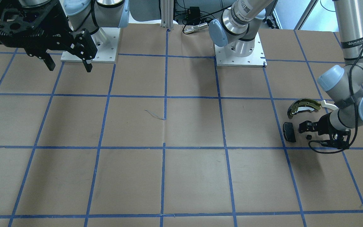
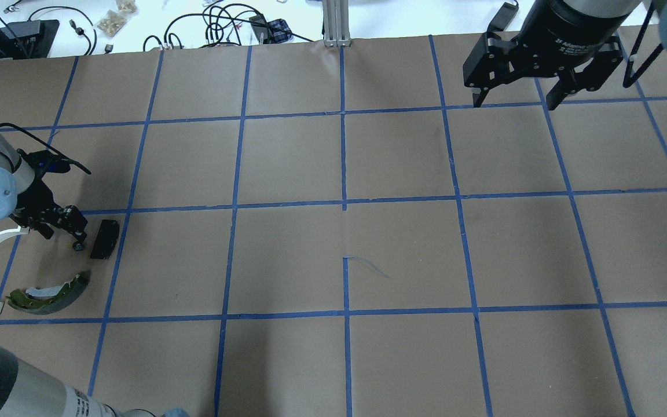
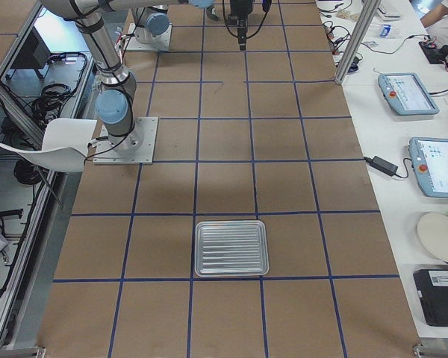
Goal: Place bearing gear from tray to pile
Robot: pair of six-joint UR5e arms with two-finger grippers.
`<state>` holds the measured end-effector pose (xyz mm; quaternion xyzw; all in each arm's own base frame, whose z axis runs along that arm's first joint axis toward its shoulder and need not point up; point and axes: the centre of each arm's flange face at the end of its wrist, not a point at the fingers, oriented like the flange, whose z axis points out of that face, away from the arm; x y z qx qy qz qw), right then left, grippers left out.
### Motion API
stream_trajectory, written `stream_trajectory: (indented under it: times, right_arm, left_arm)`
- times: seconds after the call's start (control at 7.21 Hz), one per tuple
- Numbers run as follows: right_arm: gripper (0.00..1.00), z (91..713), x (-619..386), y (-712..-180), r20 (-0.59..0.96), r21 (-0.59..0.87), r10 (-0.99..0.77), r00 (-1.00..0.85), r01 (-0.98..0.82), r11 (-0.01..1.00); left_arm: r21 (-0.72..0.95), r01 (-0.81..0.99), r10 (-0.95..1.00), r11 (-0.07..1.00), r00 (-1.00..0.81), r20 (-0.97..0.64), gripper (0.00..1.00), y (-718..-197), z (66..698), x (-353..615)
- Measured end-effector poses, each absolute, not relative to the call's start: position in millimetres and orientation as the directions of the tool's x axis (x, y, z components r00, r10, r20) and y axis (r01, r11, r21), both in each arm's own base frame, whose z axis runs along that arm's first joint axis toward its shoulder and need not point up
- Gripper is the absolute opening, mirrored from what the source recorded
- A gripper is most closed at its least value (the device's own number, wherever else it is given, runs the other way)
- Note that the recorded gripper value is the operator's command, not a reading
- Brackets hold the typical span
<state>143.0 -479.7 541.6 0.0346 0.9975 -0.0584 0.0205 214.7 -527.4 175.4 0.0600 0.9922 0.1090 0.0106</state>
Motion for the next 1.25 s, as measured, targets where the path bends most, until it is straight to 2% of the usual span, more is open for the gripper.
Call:
stream_trajectory:
  times: [1.25]
  right_arm:
    - [1.00, 539.2, 142.8, -482.3, -0.043, -0.116, 0.066, -0.997, 0.071, 0.991]
  left_arm:
    - [0.218, 0.117, 0.121, 0.969, -0.993, -0.008, 1.00, -527.4, 175.5, 214.8]
